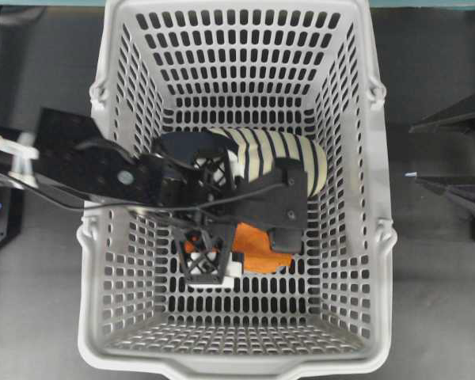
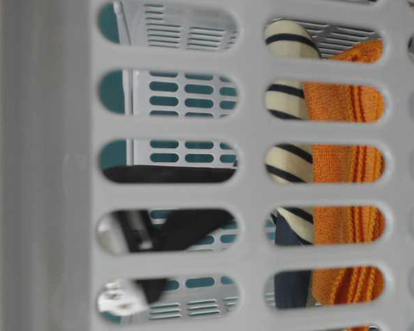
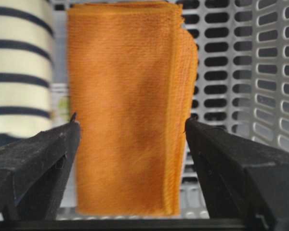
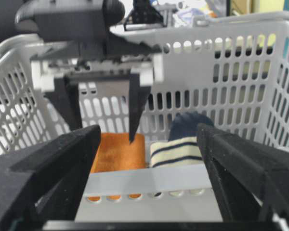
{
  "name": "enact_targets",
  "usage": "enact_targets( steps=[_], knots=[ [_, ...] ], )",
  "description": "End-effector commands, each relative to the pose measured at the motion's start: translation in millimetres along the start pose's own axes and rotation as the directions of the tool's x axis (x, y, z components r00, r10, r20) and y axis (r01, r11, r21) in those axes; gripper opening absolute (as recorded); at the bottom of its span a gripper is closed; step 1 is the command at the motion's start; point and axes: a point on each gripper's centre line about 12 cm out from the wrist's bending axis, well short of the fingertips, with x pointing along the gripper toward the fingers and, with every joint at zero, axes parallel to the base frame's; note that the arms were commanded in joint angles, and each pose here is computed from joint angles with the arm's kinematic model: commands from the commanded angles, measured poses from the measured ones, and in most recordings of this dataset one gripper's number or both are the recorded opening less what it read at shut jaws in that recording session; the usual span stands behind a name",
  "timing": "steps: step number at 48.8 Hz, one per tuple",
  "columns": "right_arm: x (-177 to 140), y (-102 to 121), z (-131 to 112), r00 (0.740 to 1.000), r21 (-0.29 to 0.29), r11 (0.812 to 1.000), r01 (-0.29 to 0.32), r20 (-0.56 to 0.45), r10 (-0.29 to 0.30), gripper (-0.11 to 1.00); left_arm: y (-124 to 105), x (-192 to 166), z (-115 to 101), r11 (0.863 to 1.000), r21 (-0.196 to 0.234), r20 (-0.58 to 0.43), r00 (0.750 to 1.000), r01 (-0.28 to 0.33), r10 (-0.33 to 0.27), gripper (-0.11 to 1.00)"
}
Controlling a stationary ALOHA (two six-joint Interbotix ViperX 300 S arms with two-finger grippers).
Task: Pick up the orange cloth from the shopping basket with the left arm.
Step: 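Close the left gripper on the edge of the orange cloth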
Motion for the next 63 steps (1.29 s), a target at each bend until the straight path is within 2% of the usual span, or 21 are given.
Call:
enact_targets(
  steps=[1, 18, 34, 40, 43, 47, 57, 63],
  knots=[
    [0, 1, 11, 1.0, -0.003, 1.0, -0.003, 0.026, 0.004, 0.77, -2, 2, 2, 1.0, 0.007, 0.002, 1.0, -0.001, 0.001, 0.85],
    [-2, 1, 13, 0.999, -0.003, 1.0, -0.004, 0.037, 0.004, 0.77, 0, 36, -13, 1.0, 0.011, -0.083, 0.996, -0.01, 0.011, 0.85],
    [-2, 1, 11, 0.999, -0.002, 1.0, -0.004, 0.034, 0.004, 0.77, 1, 43, -18, 1.0, 0.006, -0.09, 0.996, -0.011, 0.011, 0.84],
    [-2, 1, 12, 0.999, -0.002, 1.0, -0.004, 0.035, 0.004, 0.77, 0, 44, -23, 1.0, 0.012, -0.1, 0.995, -0.01, 0.011, 0.8],
    [-2, 1, 11, 0.999, -0.002, 1.0, -0.004, 0.034, 0.004, 0.77, 0, 45, -25, 1.0, 0.014, -0.106, 0.994, -0.01, 0.012, 0.75],
    [-2, 1, 12, 0.999, -0.002, 1.0, -0.004, 0.035, 0.004, 0.77, 0, 46, -27, 1.0, 0.015, -0.112, 0.994, -0.011, 0.012, 0.62],
    [-2, 1, 11, 0.999, -0.002, 1.0, -0.006, 0.032, 0.006, 0.77, 0, 42, -24, 1.0, 0.013, -0.103, 0.995, -0.01, 0.011, 0.14],
    [-3, 1, 11, 0.999, -0.002, 1.0, -0.004, 0.034, 0.004, 0.77, 1, 29, -17, 1.0, 0.011, -0.076, 0.997, -0.01, 0.01, 0.13]
  ],
)
